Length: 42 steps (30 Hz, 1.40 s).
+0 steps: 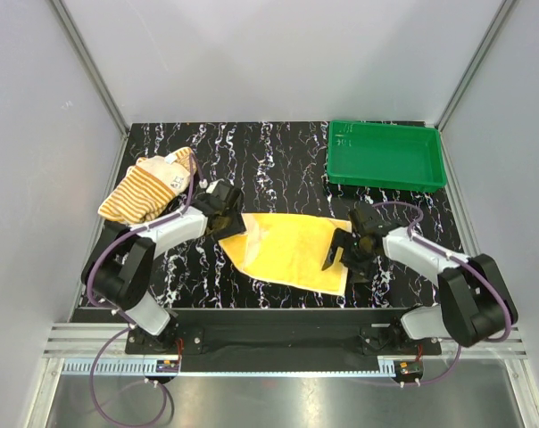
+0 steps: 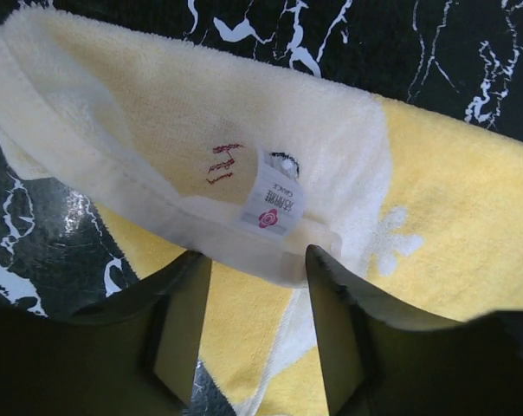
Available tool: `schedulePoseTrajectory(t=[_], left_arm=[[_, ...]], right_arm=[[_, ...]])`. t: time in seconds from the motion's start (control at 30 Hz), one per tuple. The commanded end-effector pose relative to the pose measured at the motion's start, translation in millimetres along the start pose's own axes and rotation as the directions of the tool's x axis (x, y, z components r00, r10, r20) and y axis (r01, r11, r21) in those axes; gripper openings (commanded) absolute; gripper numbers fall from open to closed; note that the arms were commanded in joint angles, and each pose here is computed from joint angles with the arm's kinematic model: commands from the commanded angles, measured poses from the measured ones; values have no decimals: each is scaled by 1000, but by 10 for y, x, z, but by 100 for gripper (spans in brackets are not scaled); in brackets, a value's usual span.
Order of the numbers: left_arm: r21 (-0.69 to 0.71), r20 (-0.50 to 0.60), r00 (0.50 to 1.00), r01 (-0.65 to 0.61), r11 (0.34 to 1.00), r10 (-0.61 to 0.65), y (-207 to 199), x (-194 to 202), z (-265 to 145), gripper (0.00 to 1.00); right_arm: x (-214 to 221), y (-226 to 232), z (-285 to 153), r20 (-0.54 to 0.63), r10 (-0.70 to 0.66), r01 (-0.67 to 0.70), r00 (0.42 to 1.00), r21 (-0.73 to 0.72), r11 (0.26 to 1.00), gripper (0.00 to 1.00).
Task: Roll the towels
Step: Flatten the towel
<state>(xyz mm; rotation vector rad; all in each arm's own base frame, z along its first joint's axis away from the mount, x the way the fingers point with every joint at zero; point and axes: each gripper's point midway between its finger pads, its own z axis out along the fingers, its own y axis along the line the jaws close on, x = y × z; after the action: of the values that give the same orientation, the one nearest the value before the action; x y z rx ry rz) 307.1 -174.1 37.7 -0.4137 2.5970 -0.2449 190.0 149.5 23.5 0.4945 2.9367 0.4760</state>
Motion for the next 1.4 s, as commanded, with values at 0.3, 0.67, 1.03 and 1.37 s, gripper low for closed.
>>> schedulePoseTrajectory(t=[0.3, 0.67, 1.03, 1.37], left_arm=[[45, 58, 998, 8, 999, -10, -168, -157, -44, 8], [83, 106, 994, 9, 997, -18, -163, -249, -361, 0], [89, 127, 992, 6, 996, -18, -82, -239, -531, 0], [105, 183, 983, -25, 994, 6, -161, -465, -827, 0]], right_arm=[[387, -82, -212, -24, 68, -69, 997, -67, 995, 95], [538, -117, -37, -63, 95, -100, 994, -86, 991, 51], [459, -133, 134, -50, 90, -93, 995, -60, 994, 15], [-260, 233, -435, 174, 4, 5, 985, -52, 999, 0]])
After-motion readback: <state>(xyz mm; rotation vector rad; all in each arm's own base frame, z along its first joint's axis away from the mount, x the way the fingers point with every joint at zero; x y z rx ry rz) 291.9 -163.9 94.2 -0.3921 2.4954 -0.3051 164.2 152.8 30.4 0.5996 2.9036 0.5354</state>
